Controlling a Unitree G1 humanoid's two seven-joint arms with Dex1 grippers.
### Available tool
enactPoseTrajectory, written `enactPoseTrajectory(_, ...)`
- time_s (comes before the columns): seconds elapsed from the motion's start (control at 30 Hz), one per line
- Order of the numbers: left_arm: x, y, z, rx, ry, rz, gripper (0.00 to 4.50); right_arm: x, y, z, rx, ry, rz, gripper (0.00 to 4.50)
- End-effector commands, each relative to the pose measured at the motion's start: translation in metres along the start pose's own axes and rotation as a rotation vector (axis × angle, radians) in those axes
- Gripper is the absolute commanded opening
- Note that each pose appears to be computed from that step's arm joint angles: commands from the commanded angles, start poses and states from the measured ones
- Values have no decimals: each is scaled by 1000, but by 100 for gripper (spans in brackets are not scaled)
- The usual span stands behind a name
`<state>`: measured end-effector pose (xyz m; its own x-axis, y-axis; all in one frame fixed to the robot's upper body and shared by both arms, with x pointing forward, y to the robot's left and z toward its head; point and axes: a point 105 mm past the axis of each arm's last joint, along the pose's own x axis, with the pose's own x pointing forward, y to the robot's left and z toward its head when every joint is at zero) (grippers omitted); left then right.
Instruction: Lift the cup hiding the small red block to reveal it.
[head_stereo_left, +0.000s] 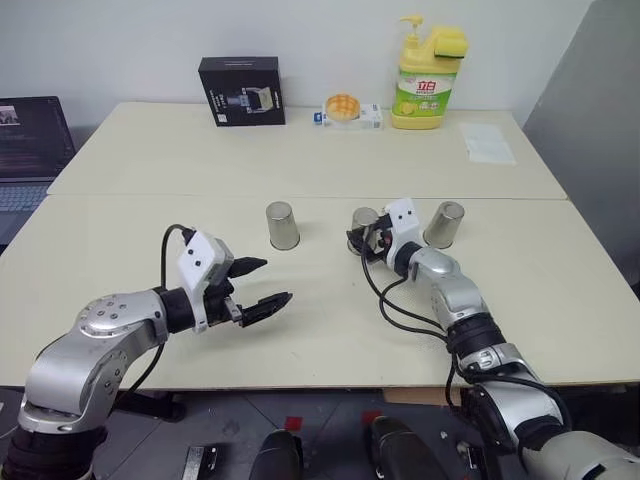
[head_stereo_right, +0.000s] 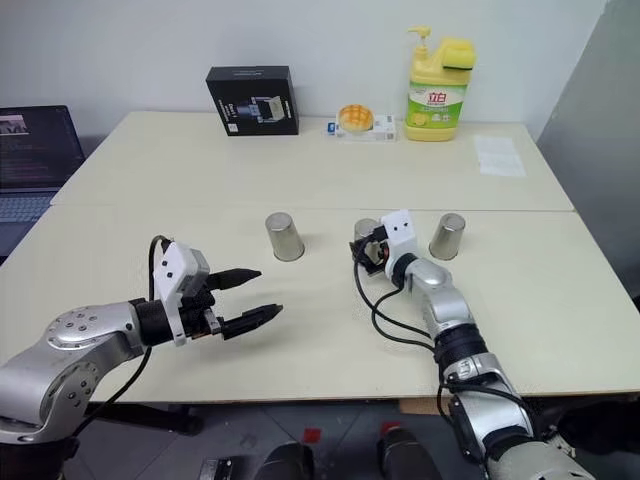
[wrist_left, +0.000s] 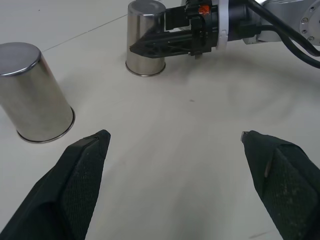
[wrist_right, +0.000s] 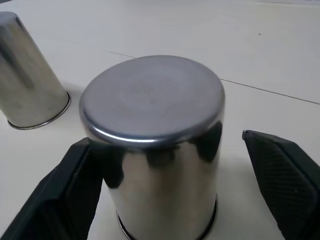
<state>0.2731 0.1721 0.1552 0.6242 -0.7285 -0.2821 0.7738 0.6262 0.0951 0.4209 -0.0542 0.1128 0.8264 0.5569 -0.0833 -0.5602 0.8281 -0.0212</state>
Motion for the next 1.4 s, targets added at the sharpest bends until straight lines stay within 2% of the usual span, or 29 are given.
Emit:
enactPoseTrajectory(0.03, -1, 0, 5, 35, -15, 6, 450, 0, -10, 20, -16, -75, -29, 350)
enactPoseTrajectory(0.13, -1, 0, 4, 34, -14, 9, 450, -2, -7, 26, -47, -97, -7, 282)
enactPoseTrajectory(0.23, 0, 0, 3, 35, -14, 6, 450, -10, -2, 48, -71, -159, 9, 276)
enactPoseTrajectory(0.4, 0, 0, 1, 34, -11, 5, 450, -31, -20, 73, -116, -212, -118, 276)
enactPoseTrajectory(0.47, 0, 0, 0, 32, -10, 2, 450, -35, -31, 69, -110, -191, -184, 276)
enactPoseTrajectory(0.6, 3, -1, -1, 30, -10, -5, 450, -31, -45, 43, -62, -85, -254, 276)
enactPoseTrajectory(0.83, 5, 1, 0, 29, -13, -9, 450, -20, -43, 11, 45, -2, -227, 276)
enactPoseTrajectory(0.9, 5, 0, 1, 27, -19, -9, 450, -21, -42, 8, 45, 1, -217, 348)
enactPoseTrajectory(1.03, 5, 0, -1, 22, -19, -6, 450, -31, -42, 6, 37, 1, -218, 442)
enactPoseTrajectory(1.23, 6, -2, -2, 13, -24, -5, 450, -62, -27, 11, 7, 23, -176, 446)
enactPoseTrajectory(1.4, 5, 0, -1, 10, -20, -3, 450, -120, -8, 31, -32, 45, -57, 446)
